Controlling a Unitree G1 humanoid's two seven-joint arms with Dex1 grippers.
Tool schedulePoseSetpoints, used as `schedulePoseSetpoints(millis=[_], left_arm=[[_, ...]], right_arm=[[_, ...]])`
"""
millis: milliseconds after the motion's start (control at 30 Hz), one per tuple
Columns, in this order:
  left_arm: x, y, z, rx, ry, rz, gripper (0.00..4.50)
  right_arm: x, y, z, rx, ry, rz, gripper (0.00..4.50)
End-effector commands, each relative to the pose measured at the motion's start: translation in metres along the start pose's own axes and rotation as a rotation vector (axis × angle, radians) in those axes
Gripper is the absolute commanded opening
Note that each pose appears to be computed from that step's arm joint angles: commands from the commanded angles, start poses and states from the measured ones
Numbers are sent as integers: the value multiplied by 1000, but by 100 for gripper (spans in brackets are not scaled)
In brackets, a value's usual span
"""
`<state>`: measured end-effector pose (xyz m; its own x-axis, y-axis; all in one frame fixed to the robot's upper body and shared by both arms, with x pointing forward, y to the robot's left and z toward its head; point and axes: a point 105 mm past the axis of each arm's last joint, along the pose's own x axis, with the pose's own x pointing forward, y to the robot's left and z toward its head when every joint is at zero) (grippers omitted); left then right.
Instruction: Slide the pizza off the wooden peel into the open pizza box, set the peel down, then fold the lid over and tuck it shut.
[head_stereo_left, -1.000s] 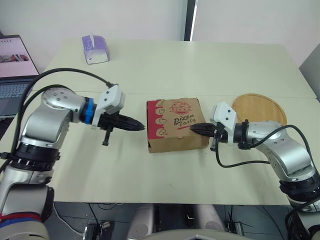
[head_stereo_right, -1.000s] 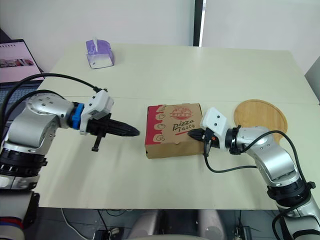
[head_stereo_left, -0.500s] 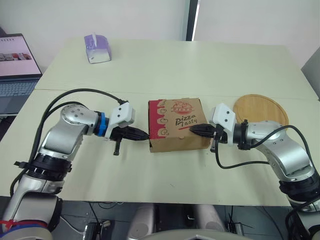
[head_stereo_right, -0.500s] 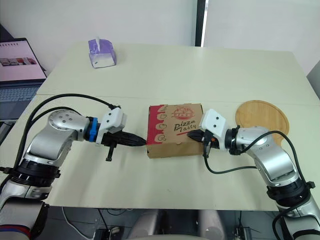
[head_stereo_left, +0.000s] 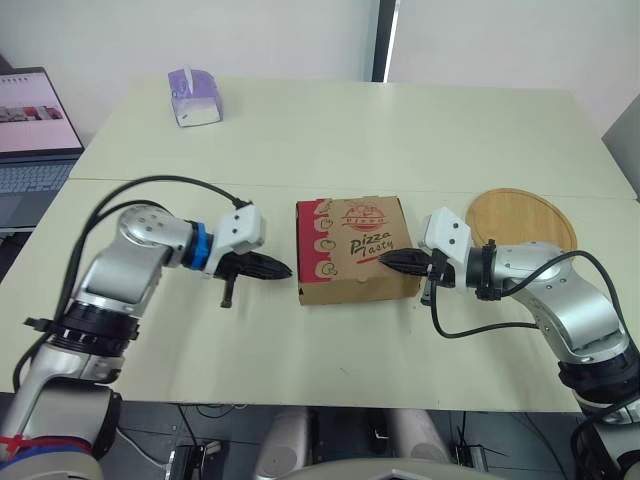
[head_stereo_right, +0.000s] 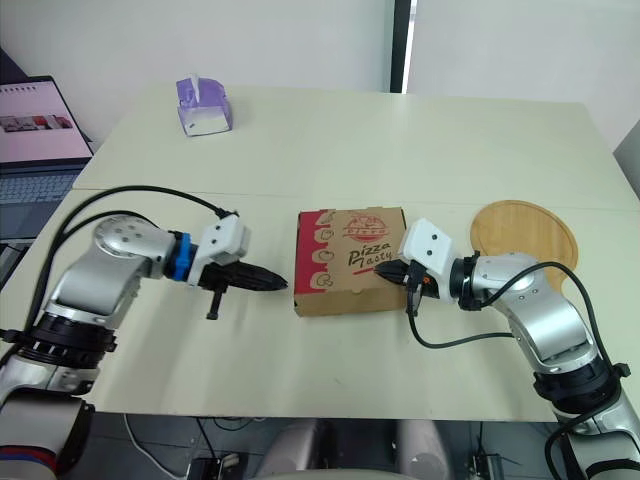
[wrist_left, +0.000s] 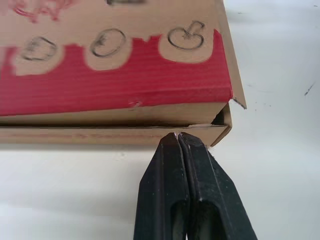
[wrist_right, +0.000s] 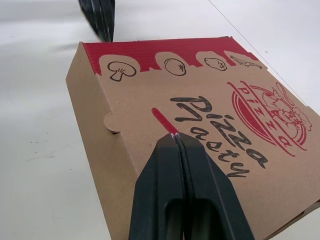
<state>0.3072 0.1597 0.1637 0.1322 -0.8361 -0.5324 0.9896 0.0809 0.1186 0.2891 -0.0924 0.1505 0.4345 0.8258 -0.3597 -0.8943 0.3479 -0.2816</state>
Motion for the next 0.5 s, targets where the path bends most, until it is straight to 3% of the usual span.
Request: schedulePoseSetpoints(millis=[33,167,333,500], left_arm=[[-16,1,38,54,-93,0,0],[13,14,47,70,-138,29,0],[38,18,28,126,-50,-4,0],[42,22,30,133,-64,-13,0]], right_arm=[[-4,0,7,-44,-13,-6,5],[-4,-1,9,-54,-17,-5,5],[-19,-1,22,-80,-52,17,5],[-29,8,27,-107,-42,71,167]])
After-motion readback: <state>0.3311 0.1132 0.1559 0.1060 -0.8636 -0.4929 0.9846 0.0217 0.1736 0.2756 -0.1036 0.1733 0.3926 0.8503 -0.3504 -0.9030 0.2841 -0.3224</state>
